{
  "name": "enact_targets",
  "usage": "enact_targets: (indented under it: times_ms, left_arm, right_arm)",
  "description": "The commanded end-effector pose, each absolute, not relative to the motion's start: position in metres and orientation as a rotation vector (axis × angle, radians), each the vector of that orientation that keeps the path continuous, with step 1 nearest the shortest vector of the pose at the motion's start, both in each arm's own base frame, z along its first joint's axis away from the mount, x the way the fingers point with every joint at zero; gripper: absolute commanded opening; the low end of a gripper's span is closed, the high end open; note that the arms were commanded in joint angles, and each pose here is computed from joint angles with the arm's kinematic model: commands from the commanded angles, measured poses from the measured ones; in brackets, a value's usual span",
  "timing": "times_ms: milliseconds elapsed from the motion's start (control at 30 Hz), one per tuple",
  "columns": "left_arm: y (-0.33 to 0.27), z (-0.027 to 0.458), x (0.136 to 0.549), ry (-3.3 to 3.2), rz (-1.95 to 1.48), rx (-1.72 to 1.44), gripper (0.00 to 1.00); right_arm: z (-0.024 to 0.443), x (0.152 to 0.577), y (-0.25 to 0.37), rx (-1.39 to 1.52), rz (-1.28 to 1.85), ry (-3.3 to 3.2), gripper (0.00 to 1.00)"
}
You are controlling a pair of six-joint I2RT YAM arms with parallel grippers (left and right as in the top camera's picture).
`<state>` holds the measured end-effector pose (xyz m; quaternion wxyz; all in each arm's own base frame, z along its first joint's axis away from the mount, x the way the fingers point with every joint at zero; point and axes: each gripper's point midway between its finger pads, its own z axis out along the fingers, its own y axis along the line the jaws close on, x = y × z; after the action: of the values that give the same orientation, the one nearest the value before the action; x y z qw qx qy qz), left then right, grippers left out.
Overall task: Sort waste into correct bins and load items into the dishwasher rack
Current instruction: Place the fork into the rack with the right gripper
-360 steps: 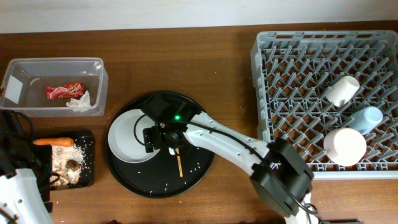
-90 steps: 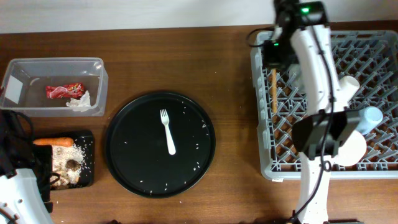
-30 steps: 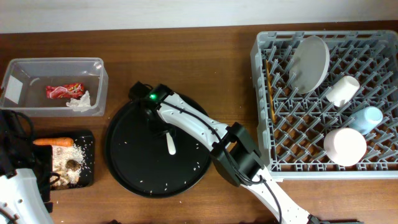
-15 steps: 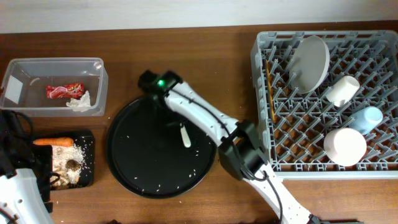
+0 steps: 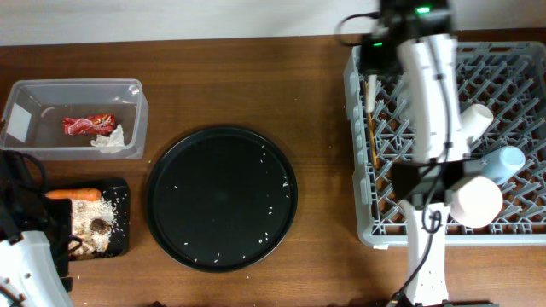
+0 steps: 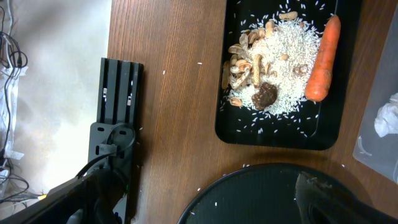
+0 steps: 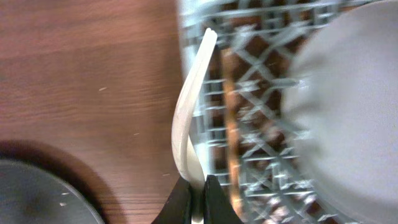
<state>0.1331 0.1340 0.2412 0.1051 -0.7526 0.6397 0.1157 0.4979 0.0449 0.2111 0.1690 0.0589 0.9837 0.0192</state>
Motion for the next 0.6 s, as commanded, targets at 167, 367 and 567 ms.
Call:
enact_targets:
  times_ms: [167, 367, 567]
  left_arm:
    - [0.134, 0.242, 0.13, 1.859, 0.341, -2.23, 0.99]
    - [0.134, 0.242, 0.13, 1.859, 0.341, -2.23, 0.99]
    - [0.134, 0.242, 0.13, 1.859, 0.341, -2.23, 0.99]
  right_arm:
    - [0.184, 0.511, -0.003, 0.08, 0.172, 2.824, 0.04]
    - [0.131, 0.514, 0.024, 0.013, 0.187, 2.907, 0.04]
    - [0.125, 0.518, 0.037, -0.024, 0.185, 2.899, 0.49]
